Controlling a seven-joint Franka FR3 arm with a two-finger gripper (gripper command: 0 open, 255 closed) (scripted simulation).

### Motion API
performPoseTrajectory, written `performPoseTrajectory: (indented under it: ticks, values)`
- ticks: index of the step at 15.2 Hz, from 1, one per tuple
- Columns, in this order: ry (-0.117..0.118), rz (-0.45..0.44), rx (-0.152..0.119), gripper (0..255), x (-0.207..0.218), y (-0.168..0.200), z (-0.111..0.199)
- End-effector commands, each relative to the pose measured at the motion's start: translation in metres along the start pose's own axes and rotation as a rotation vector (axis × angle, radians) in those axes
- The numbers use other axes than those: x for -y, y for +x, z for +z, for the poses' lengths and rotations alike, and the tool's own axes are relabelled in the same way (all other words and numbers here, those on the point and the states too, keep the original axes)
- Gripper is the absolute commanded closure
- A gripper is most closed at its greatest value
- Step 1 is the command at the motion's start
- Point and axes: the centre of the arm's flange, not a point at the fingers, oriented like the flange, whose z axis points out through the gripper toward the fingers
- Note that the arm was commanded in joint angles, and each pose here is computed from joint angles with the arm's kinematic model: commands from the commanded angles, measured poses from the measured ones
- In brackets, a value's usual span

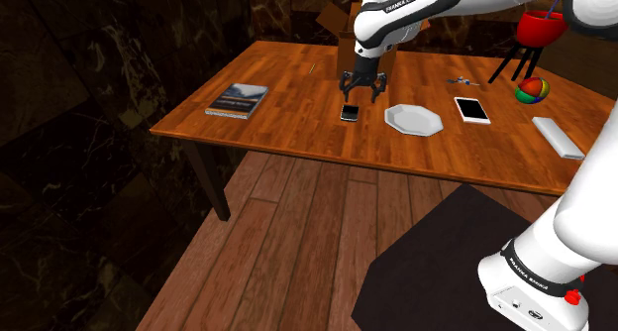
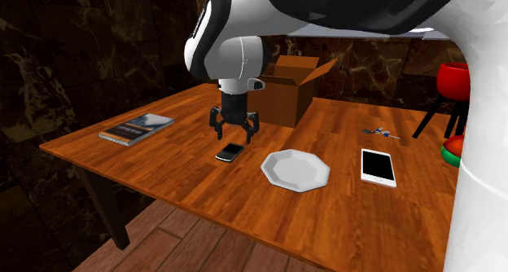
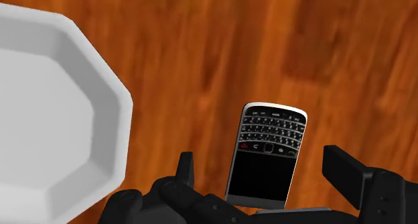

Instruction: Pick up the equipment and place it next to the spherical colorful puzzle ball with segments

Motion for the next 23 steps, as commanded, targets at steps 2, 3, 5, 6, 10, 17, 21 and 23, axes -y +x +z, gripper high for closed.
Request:
performPoseTrajectory:
  ticks: [2, 3, 5, 6, 10, 17, 21, 23]
  values:
    - [0.015, 0.057, -0.004, 0, 0.014, 0.031, 0.02]
    - [0.017, 0.064, -0.005, 0, 0.015, 0.036, 0.022]
    - [0.017, 0.064, -0.005, 0, 0.016, 0.036, 0.033]
    - [0.017, 0.064, -0.005, 0, 0.016, 0.036, 0.038]
    - [0.017, 0.064, -0.005, 0, 0.016, 0.036, 0.062]
    - [0.017, 0.064, -0.005, 0, 0.016, 0.036, 0.062]
    - [0.017, 0.064, -0.005, 255, 0.016, 0.036, 0.062]
    - [0.017, 0.064, -0.005, 255, 0.016, 0.036, 0.062]
